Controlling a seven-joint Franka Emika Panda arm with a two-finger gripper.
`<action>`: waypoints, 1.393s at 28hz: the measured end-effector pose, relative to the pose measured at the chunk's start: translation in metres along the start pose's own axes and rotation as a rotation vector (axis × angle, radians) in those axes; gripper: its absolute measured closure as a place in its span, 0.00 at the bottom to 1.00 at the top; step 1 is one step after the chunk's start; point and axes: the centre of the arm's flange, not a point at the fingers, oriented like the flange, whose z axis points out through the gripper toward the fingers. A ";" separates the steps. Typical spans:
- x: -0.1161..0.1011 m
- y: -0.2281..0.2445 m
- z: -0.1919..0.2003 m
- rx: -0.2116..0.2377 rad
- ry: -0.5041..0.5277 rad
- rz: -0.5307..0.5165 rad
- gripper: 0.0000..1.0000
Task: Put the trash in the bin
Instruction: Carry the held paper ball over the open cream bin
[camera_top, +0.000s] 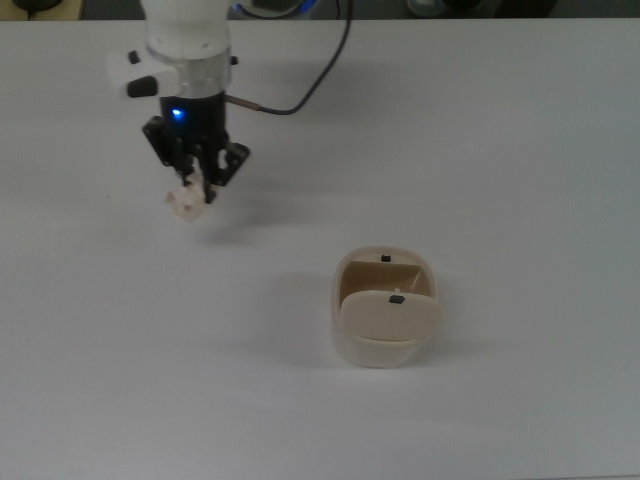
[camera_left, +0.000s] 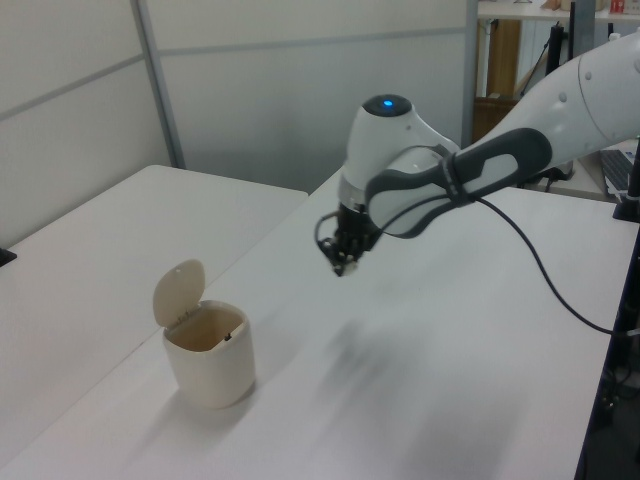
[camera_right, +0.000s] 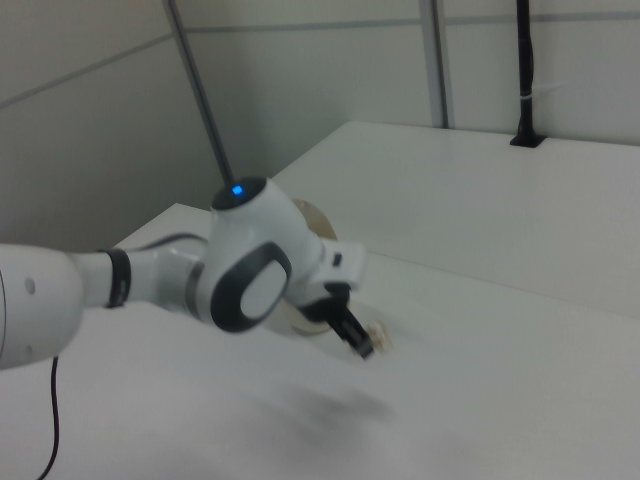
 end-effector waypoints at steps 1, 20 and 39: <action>0.003 -0.011 -0.005 0.020 0.008 0.004 0.71; 0.006 -0.220 0.009 0.206 0.125 0.058 0.79; 0.009 -0.214 -0.009 0.102 0.057 0.032 0.10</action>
